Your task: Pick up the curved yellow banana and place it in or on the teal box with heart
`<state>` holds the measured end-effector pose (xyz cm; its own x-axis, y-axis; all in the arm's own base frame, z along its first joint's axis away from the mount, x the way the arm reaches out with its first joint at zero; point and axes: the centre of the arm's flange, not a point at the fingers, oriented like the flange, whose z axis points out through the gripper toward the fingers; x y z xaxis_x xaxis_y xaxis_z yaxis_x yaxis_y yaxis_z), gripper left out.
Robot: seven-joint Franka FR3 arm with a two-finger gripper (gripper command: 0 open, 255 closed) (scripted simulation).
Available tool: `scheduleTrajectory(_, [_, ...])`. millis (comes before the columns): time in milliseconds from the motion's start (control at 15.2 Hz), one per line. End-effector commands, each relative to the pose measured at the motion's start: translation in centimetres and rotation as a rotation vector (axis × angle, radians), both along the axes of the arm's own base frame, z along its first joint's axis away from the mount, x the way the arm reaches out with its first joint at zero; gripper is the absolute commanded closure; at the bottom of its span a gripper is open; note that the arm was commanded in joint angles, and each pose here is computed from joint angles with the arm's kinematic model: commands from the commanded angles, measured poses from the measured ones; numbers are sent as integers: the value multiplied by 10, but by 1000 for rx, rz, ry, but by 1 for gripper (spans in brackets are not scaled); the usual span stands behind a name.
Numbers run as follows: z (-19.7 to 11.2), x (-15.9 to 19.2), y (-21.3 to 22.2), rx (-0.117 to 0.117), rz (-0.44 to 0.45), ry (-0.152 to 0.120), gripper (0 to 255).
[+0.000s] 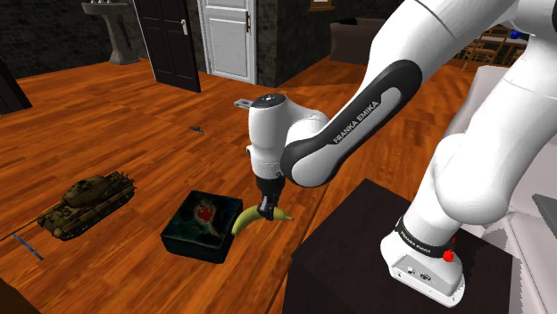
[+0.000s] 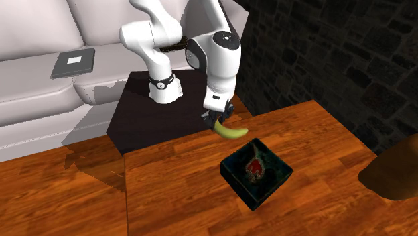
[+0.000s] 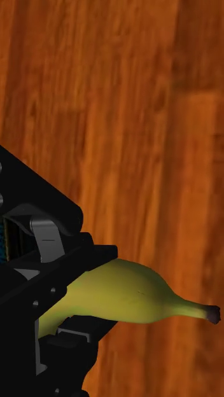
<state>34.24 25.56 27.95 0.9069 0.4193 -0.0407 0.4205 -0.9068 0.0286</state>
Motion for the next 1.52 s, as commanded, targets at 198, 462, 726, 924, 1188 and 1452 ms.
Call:
scheduleTrajectory(198, [27,0,1,0,0,0,255])
scheduleTrajectory(462, [48,0,1,0,0,0,255])
scheduleTrajectory(726, [60,11,8,0,0,0,255])
scheduleTrajectory(924, [61,44,30,0,0,0,255])
scheduleTrajectory(1188, [62,88,59,0,0,0,255])
scheduleTrajectory(1452, [63,132,88,0,0,0,255])
